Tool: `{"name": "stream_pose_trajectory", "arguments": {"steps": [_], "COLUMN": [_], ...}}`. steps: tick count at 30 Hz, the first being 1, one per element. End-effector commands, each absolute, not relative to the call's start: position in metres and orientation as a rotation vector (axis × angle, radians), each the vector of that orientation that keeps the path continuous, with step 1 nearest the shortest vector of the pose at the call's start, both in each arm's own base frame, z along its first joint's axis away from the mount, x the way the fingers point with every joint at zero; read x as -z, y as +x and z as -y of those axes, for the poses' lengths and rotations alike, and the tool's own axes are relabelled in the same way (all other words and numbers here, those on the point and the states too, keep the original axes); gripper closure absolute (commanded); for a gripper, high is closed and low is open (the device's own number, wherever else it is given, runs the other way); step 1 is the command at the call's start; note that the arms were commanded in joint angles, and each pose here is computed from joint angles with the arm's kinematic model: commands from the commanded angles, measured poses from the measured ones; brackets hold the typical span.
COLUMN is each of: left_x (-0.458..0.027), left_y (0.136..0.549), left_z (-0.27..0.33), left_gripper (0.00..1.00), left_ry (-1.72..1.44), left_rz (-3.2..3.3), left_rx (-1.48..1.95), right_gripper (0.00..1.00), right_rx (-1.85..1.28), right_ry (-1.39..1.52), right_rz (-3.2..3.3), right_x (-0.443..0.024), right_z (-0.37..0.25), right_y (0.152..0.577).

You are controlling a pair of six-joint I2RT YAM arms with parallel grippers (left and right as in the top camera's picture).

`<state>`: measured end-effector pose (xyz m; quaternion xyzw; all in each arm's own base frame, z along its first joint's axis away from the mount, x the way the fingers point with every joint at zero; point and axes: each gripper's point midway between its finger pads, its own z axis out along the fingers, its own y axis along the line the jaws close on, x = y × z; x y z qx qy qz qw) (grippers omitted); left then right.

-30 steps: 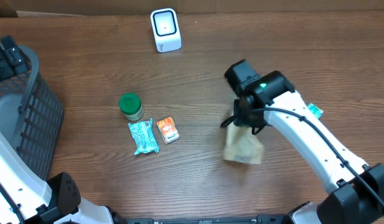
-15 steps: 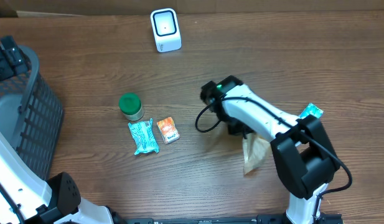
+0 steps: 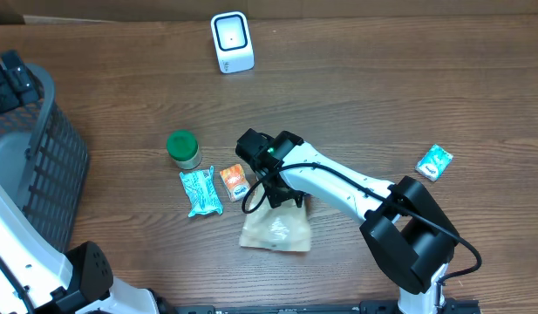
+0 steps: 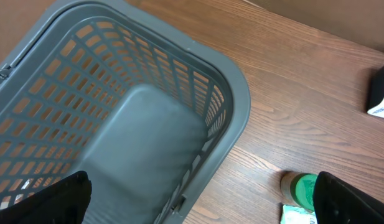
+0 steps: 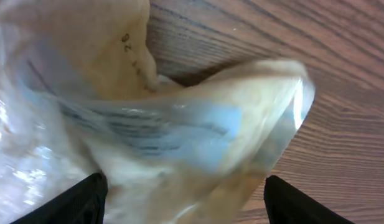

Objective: Scan the item barcode

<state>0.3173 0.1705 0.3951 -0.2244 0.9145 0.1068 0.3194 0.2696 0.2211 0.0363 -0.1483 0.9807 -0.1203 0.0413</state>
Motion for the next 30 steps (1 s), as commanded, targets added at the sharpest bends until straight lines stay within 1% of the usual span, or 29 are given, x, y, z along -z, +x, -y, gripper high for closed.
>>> {"name": "stream_pose_trajectory", "arguments": {"steps": [1,3,5,6,8,11,14,18,21,25,28,30], "left_x": [-0.404,-0.404,-0.404,-0.404,-0.404,-0.404,-0.404,-0.404,-0.404,-0.404,-0.404,-0.404], "left_y": [0.315,0.315,0.315,0.315,0.315,0.315,0.315,0.315,0.315,0.315,0.315,0.315], "left_z": [-0.167,-0.167,-0.167,-0.167,-0.167,-0.167,-0.167,-0.167,-0.167,-0.167,-0.167,-0.167], "left_gripper": [0.01,0.0,0.0,0.01,0.01,0.01,0.0,0.01,0.0,0.01,0.0,0.0], "left_ry": [-0.56,-0.56,-0.56,-0.56,-0.56,-0.56,-0.56,-0.56,-0.56,-0.56,-0.56,-0.56], "left_rz": [-2.381,-2.381,-2.381,-2.381,-2.381,-2.381,-2.381,-2.381,-2.381,-2.381,-2.381,-2.381], "left_rx": [-0.287,-0.287,-0.287,-0.287,-0.287,-0.287,-0.287,-0.287,-0.287,-0.287,-0.287,-0.287], "right_gripper": [0.24,0.28,0.28,0.28,0.24,0.23,0.23,0.23,0.24,0.24,0.23,0.23], "right_rx": [0.332,0.329,0.324,0.315,0.279,0.226,0.084,-0.221,-0.429,-0.65,-0.682,-0.699], "right_ry": [-0.447,-0.428,-0.408,-0.398,-0.349,-0.166,-0.056,-0.096,-0.163,-0.2,-0.152,-0.109], "right_rz": [-3.006,-3.01,-3.019,-3.025,-3.049,-3.104,-3.194,-3.286,-3.266,-3.156,-3.067,-3.034], "right_x": [-0.039,-0.039,-0.038,-0.038,-0.038,-0.037,-0.036,-0.042,-0.06,-0.11,-0.143,-0.152], "right_z": [-0.225,-0.222,-0.22,-0.219,-0.218,-0.212,-0.21,-0.212,-0.214,-0.207,-0.185,-0.173], "right_y": [0.275,0.277,0.279,0.279,0.281,0.282,0.28,0.281,0.285,0.288,0.29,0.289]}}
